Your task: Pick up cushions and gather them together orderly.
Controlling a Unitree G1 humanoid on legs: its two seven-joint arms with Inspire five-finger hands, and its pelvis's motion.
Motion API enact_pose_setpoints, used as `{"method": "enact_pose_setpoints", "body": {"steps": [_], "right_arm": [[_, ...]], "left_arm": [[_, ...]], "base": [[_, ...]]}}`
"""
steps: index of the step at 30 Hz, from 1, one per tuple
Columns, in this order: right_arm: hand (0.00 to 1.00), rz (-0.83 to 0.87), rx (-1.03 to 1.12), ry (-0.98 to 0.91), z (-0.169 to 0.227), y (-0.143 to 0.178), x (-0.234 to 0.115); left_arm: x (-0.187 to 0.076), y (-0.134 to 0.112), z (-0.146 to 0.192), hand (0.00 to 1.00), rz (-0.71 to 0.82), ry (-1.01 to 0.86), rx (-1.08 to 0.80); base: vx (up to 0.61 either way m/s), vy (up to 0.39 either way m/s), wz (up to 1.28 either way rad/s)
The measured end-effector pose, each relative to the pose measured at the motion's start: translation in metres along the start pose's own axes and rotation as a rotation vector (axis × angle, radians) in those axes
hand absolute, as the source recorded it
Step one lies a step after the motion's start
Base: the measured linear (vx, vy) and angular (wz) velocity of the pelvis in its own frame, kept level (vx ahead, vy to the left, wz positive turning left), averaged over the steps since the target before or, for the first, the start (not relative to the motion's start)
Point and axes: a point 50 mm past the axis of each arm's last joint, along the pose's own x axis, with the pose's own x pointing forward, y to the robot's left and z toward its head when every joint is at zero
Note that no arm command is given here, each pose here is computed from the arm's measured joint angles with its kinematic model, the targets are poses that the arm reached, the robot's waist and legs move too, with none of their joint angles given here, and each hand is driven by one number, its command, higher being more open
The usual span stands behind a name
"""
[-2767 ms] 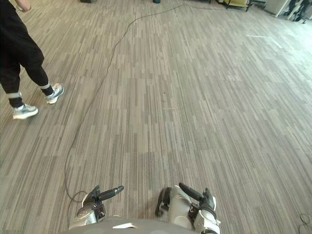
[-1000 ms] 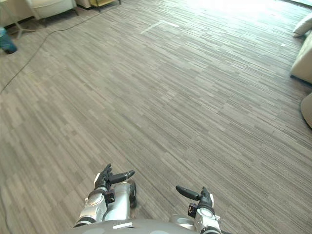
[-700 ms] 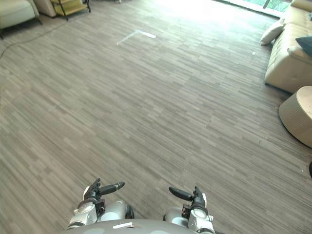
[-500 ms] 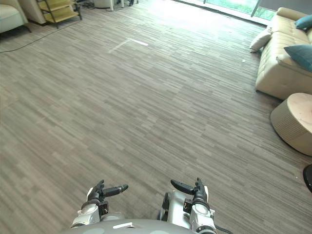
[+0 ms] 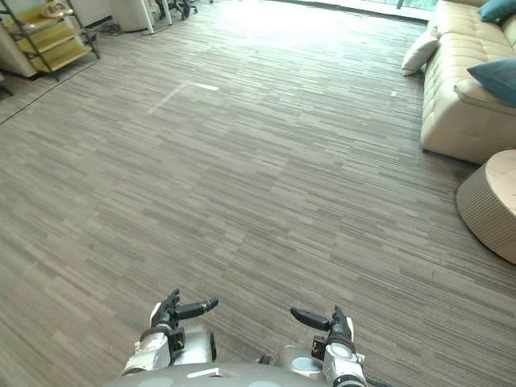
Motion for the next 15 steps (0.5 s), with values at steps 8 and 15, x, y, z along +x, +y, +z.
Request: {"method": "enact_pose_setpoints", "body": {"steps": [8, 15], "right_arm": [[1.00, 0.055, 0.003, 0.046, -0.016, 0.020, -0.007], [1.00, 0.044, 0.029, -0.054, 0.005, 0.016, -0.005]], "left_arm": [[0.003, 0.021, 0.002, 1.00, 0.064, 0.016, 0.017], [0.000, 0.017, -0.013, 1.00, 0.045, 0.073, 0.070]], "base": [[0.64, 0.278, -0.69], [0.55, 0.092, -0.01]]}}
